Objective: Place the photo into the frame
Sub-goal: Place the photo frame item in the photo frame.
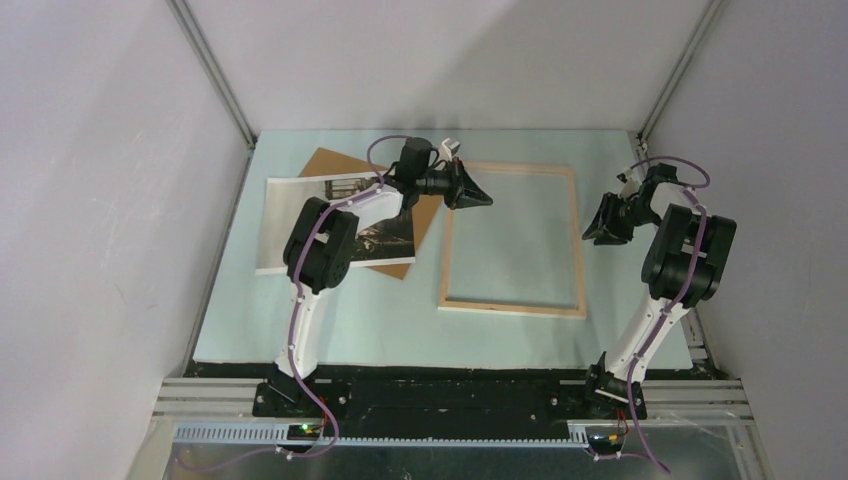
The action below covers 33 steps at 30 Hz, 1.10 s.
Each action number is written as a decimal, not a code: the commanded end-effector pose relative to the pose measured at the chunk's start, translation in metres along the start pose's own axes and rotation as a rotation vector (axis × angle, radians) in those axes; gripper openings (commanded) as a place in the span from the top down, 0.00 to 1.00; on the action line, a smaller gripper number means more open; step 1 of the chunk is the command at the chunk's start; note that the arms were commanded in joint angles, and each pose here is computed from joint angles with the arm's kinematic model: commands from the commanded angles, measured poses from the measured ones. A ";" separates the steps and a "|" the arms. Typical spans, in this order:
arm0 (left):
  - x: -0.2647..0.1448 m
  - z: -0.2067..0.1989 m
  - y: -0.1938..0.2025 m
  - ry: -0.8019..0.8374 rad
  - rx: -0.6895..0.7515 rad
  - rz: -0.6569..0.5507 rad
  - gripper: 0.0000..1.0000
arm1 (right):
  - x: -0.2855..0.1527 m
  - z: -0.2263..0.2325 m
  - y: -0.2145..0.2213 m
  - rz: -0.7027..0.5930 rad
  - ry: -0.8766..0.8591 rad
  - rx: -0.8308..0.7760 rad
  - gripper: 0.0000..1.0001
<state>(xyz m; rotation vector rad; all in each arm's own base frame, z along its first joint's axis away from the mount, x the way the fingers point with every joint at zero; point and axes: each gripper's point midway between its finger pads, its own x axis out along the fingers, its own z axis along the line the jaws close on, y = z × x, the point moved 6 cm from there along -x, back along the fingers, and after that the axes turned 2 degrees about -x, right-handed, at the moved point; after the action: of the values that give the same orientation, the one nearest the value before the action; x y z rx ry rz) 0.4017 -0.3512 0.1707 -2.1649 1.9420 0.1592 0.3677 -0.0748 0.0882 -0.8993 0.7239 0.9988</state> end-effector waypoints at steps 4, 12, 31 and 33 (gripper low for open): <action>-0.001 -0.015 0.004 0.045 0.081 0.002 1.00 | -0.014 0.009 -0.002 -0.034 -0.022 -0.017 0.56; 0.002 -0.008 0.006 0.032 0.076 0.004 1.00 | -0.013 0.009 -0.002 -0.033 -0.023 -0.017 0.56; 0.006 -0.001 0.008 0.021 0.065 0.006 1.00 | -0.009 0.011 0.000 -0.025 -0.058 -0.001 0.56; 0.006 0.000 0.008 0.020 0.063 0.007 1.00 | -0.008 0.012 0.000 -0.026 -0.072 0.002 0.57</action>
<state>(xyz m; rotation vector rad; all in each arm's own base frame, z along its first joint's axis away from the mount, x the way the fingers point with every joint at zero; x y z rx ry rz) 0.3969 -0.3531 0.1621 -2.1570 1.9385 0.1761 0.3648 -0.0704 0.0868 -0.8705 0.7032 1.0159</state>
